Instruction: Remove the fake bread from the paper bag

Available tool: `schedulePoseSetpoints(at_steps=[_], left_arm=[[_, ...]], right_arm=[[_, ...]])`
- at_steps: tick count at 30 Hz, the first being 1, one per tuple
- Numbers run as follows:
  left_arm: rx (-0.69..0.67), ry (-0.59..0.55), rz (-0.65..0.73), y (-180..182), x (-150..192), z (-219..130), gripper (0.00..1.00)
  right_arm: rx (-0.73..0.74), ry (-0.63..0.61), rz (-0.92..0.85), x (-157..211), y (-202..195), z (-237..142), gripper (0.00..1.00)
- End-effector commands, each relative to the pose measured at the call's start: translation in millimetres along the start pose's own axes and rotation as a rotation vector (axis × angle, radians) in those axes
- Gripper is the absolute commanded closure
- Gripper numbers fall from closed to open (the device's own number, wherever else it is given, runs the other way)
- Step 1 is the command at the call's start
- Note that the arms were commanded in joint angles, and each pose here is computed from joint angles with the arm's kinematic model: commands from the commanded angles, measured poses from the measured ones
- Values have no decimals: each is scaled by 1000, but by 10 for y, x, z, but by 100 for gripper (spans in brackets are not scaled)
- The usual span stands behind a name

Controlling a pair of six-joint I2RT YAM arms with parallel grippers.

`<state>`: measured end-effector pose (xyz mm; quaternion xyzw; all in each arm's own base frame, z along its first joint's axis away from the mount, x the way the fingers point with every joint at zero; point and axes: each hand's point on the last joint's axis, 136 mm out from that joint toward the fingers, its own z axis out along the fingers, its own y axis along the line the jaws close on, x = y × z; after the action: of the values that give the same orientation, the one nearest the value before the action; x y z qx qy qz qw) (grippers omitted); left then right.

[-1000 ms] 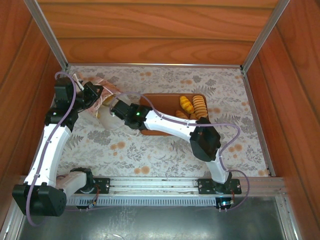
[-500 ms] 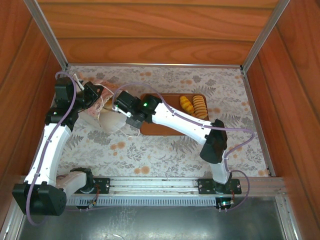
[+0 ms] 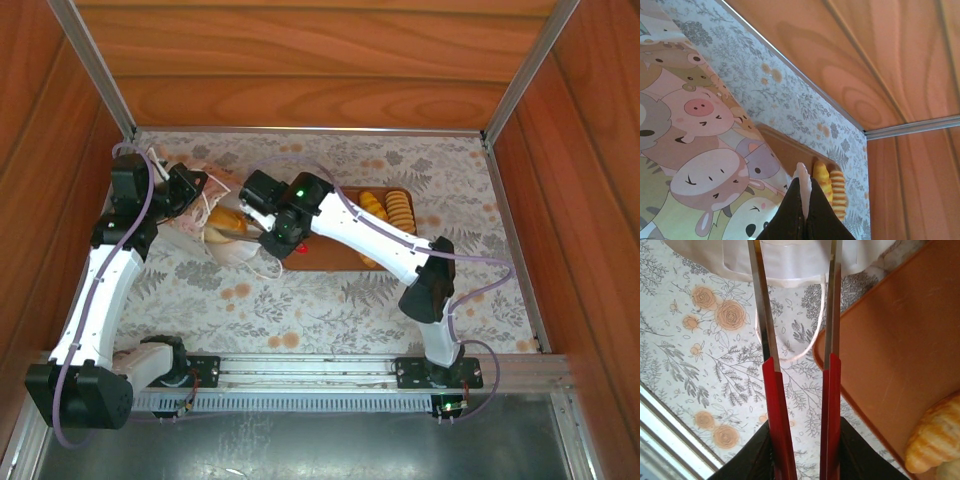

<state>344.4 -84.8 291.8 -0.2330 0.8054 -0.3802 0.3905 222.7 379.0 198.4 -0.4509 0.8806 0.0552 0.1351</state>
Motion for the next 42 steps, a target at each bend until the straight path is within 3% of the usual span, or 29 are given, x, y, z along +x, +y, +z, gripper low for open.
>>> schedulePoseSetpoints(at_steps=[1, 10, 16, 26, 31, 38, 42], left_arm=[[25, -7, 4, -73, -28, -15, 100], [28, -8, 5, -84, -29, -24, 100], [26, -4, 3, -73, -25, -10, 100], [17, -2, -1, -41, -21, 17, 100], [18, -3, 2, -46, -25, 20, 100], [13, -2, -2, -25, -21, 28, 100], [15, -4, -1, -32, -24, 23, 100]], right_arm=[[-73, 38, 89, 27, 37, 82, 68], [-67, -9, 72, -102, -10, 82, 59], [-31, -113, -17, -164, -80, -33, 57], [168, -241, -211, -194, -363, -34, 55], [245, -250, -354, -192, -295, 29, 56], [385, -375, -494, -332, -194, -25, 55], [419, -349, -548, -294, -166, 74, 55]])
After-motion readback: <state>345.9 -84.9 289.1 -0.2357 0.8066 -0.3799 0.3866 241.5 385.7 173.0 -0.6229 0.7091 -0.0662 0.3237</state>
